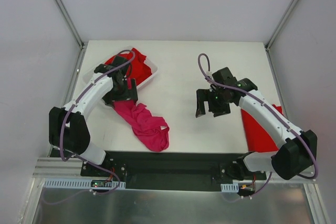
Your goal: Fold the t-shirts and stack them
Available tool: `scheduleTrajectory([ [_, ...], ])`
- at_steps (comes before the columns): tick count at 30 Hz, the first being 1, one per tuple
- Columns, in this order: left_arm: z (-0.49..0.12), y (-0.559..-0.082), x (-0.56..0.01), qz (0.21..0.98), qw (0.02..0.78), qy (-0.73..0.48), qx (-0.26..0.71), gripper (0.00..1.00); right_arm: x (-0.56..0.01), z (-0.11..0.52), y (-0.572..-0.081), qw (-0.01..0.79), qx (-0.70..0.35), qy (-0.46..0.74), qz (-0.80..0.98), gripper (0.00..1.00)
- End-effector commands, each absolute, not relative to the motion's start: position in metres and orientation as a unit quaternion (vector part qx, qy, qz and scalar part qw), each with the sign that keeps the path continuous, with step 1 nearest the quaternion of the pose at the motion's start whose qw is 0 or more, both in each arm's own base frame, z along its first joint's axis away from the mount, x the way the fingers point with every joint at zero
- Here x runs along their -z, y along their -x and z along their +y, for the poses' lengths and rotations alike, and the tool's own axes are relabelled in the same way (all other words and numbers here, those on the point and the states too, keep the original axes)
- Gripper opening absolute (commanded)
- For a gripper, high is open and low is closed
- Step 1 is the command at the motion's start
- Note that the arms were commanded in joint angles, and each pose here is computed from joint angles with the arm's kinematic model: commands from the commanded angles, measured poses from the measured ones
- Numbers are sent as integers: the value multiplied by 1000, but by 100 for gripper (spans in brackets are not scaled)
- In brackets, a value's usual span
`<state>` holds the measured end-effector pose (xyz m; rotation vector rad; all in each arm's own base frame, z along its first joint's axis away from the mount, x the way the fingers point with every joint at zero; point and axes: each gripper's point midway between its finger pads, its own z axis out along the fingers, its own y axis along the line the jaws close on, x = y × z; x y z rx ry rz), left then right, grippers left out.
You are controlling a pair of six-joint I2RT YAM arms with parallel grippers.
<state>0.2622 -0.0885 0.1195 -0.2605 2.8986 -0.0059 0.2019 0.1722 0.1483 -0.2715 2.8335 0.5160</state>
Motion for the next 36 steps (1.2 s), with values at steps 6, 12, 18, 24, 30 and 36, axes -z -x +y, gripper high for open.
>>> scheduleTrajectory([
  [6, -75, -279, -125, 989, 121, 85, 4, 32, -152, 171, -203, 142, -179, 101, 968, 96],
  [12, -79, -282, -145, 984, 155, 89, 19, 8, -147, 170, -203, 135, -175, 104, 970, 96],
  [18, -76, -277, -144, 983, 160, 91, 13, 0, -145, 173, -205, 133, -177, 108, 969, 96],
  [24, -62, -273, -178, 971, 212, 113, -8, 16, -143, 174, -205, 125, -178, 111, 970, 96],
  [30, -40, -274, -154, 973, 184, 116, -76, 31, -142, 176, -205, 119, -181, 116, 969, 96],
  [36, -43, -286, -127, 976, 172, 107, -80, 99, -142, 175, -204, 117, -179, 118, 970, 96],
])
